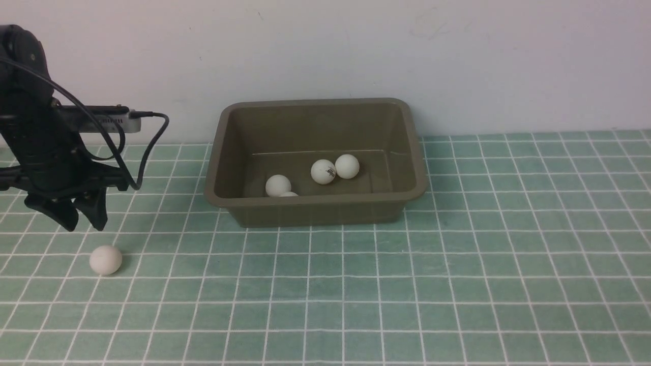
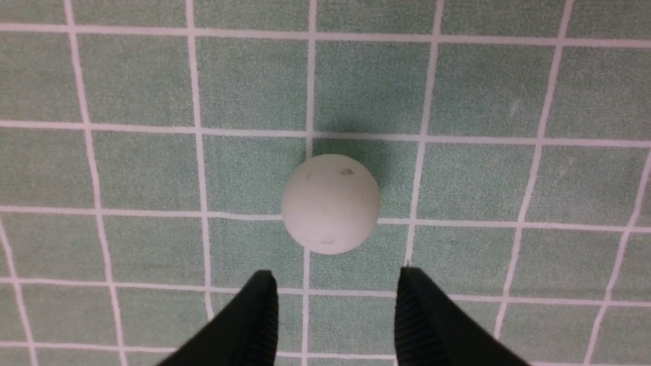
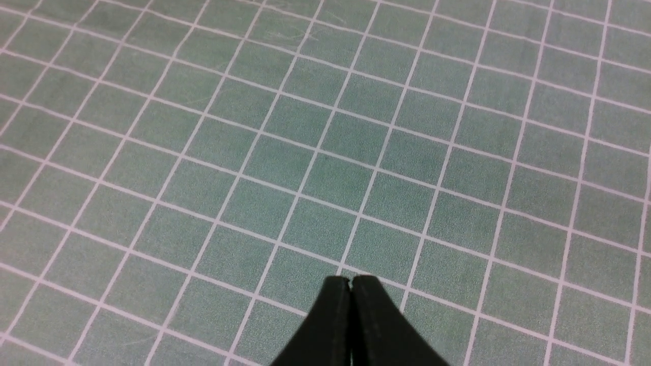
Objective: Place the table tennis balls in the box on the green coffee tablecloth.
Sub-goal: 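Reach for and grasp a ping pong ball on the table beside the basket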
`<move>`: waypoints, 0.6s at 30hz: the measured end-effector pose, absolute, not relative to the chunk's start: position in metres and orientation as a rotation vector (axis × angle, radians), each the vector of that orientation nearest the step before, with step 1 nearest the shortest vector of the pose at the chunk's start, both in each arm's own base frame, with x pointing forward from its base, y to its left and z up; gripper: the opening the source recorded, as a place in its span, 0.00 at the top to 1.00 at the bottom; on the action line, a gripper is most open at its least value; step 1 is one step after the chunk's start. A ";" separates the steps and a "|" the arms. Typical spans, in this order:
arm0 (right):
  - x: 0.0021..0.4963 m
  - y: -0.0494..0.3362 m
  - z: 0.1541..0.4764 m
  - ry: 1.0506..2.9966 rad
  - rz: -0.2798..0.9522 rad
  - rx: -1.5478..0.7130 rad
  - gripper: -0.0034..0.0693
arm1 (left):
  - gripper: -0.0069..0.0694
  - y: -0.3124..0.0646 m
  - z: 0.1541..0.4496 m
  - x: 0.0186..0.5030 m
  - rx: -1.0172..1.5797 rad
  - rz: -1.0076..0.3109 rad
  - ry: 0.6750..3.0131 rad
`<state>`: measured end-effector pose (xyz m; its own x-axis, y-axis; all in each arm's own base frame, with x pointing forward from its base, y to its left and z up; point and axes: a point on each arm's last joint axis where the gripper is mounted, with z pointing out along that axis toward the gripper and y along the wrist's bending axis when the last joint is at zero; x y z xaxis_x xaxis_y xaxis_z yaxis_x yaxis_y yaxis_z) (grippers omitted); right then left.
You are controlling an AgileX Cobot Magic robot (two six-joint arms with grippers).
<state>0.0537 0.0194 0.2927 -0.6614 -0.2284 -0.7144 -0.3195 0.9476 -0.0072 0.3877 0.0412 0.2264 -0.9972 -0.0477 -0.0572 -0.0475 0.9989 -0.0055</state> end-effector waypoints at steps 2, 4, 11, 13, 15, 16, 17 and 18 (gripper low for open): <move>0.053 0.020 0.293 2.322 0.155 -0.384 0.98 | 0.52 0.040 0.226 0.388 -0.072 -0.019 3.083; 0.053 0.020 0.292 2.325 0.168 -0.384 0.98 | 0.43 0.039 0.225 0.388 -0.078 -0.049 3.084; 0.052 0.024 0.293 2.317 0.212 -0.403 0.98 | 0.25 0.041 0.216 0.390 -0.067 -0.019 3.108; 0.052 0.024 0.293 2.316 0.222 -0.402 0.98 | 0.24 0.042 0.212 0.391 -0.059 0.003 3.122; 0.052 0.025 0.293 2.315 0.232 -0.402 0.98 | 0.24 0.042 0.208 0.392 -0.059 0.002 3.129; 0.052 0.025 0.293 2.315 0.234 -0.401 0.98 | 0.24 0.043 0.206 0.393 -0.059 0.002 3.130; 0.052 0.025 0.293 2.315 0.237 -0.401 0.98 | 0.24 0.043 0.205 0.393 -0.059 0.002 3.130; 0.052 0.026 0.293 2.314 0.243 -0.400 0.98 | 0.24 0.043 0.203 0.394 -0.059 0.002 3.130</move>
